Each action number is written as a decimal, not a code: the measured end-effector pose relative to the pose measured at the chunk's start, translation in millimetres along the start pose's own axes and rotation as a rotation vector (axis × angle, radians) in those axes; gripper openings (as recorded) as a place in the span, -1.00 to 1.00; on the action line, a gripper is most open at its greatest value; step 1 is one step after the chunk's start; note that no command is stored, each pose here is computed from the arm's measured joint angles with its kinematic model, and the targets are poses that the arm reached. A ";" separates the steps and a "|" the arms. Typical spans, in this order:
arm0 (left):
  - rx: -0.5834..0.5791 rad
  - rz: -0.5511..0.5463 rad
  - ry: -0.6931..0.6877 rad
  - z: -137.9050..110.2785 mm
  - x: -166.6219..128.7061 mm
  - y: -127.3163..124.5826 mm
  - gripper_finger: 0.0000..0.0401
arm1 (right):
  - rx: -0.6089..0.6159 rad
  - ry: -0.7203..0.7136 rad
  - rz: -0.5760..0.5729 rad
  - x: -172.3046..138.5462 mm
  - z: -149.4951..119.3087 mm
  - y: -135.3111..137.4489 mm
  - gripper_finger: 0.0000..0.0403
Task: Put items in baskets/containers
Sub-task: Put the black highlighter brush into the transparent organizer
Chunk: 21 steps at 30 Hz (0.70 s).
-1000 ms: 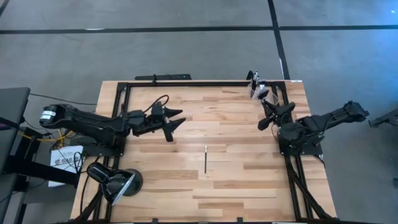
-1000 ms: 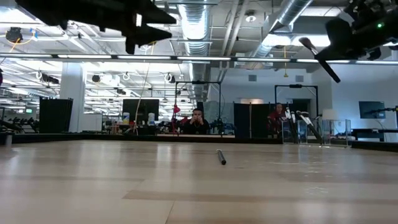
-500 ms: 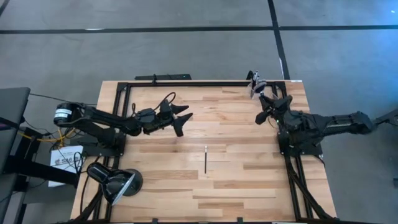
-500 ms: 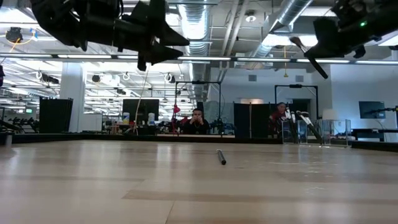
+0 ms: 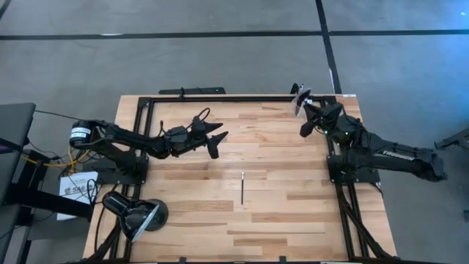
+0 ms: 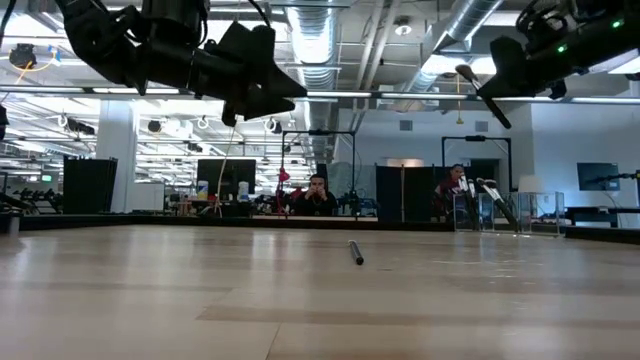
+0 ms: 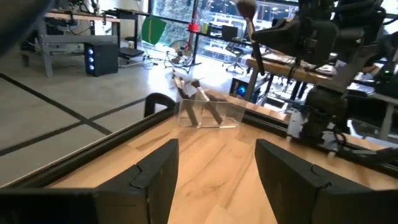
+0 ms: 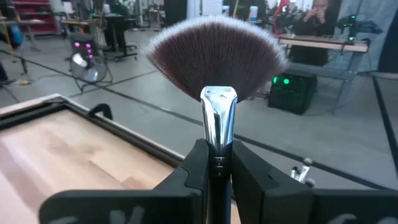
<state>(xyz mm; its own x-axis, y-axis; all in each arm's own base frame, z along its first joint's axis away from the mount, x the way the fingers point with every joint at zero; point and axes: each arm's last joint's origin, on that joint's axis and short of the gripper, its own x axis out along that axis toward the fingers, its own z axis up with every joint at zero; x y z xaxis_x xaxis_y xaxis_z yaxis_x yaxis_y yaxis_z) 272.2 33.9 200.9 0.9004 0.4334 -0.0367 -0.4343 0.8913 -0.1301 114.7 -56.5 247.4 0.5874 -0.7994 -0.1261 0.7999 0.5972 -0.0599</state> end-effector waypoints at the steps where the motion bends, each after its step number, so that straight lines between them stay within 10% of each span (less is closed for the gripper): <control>1: 0.002 0.007 -0.001 0.2 0.7 1.9 0.04 | -0.001 0.005 -0.013 2.2 -0.3 -1.9 -0.82; 14: -0.032 -0.073 -0.110 17.7 3.1 15.4 0.04 | 0.034 -0.052 -0.051 36.0 2.7 -18.9 -0.83; 21: -0.054 -0.147 -0.232 47.8 -11.3 18.1 0.04 | 0.085 -0.147 -0.099 39.6 -45.0 -23.7 -0.83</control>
<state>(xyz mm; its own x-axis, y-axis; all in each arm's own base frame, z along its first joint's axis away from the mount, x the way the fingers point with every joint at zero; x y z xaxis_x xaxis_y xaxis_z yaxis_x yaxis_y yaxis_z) 253.1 51.5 246.4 0.9214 0.3245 0.2138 -0.2919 0.9411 -0.1705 113.5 -99.3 199.3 0.5119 -0.8587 0.0227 0.8586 0.5123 0.0202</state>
